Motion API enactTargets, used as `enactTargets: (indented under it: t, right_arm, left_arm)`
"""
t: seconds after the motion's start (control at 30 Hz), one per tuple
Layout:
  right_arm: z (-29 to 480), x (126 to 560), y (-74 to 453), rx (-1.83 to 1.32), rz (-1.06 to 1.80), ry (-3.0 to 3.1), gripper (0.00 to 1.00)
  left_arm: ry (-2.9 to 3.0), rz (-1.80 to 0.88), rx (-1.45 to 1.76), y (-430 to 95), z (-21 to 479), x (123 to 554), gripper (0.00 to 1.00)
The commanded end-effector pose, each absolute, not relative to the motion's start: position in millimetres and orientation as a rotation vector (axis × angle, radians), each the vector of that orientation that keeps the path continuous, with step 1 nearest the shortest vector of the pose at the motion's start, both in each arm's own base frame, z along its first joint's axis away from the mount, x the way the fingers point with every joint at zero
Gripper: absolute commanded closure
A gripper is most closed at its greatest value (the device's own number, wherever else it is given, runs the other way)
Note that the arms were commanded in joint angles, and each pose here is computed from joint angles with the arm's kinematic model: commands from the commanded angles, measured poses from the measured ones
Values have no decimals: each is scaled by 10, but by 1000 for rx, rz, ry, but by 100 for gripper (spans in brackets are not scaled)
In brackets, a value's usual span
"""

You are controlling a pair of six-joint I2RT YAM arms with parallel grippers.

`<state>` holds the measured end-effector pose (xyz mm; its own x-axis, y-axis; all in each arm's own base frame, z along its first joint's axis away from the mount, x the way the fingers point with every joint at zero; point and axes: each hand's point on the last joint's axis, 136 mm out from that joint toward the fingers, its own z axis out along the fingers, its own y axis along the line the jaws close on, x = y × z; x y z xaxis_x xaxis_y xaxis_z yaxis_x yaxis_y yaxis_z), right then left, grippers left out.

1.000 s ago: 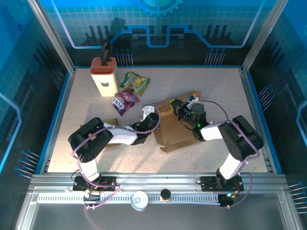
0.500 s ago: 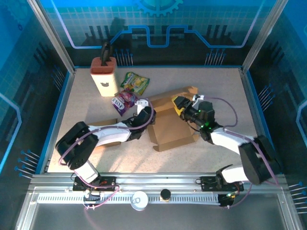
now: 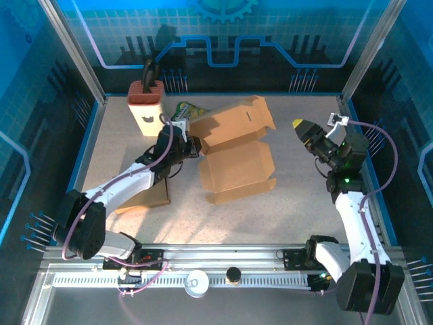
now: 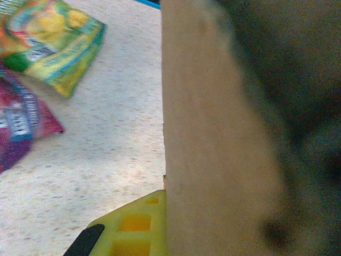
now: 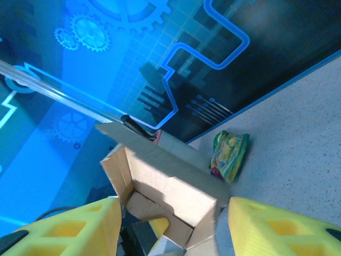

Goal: Fold the paper box

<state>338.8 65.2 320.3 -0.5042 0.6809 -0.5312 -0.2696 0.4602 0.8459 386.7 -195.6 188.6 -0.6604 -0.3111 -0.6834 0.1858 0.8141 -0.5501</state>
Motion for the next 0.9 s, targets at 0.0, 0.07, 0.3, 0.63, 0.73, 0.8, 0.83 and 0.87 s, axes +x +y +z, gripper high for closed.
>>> enactTargets:
  t: [0.0,0.07,0.3,0.63,0.73,0.8,0.83,0.87]
  right_arm:
    - [3454,3336,846,119,1356,1729,45]
    - [3542,3355,953,44,1405,1717,46]
    - [3414,3195,1095,69,1387,1755,45]
    - [3151,3026,1347,141,1417,1764,38]
    - [3240,3038,1435,128,1424,1756,38]
    - [3272,3035,1525,108,1409,1767,37]
    - [3276,3035,1567,100,1407,1772,37]
    - [3275,3040,1602,97,1408,1775,37]
  left_arm:
    - [2148,-1106,83,-2267,2222,3664,100]
    - [2147,-1218,77,-2308,2240,3662,100]
    - [2141,-1313,-22,-2265,2172,3704,100]
    - [2134,-1325,-56,-2249,2144,3687,100]
    - [2136,-1323,-59,-2242,2146,3671,100]
    - [2136,-1322,-61,-2238,2148,3666,100]
    - [2135,-1320,-63,-2233,2151,3669,100]
    - [2135,-1321,-62,-2236,2149,3668,100]
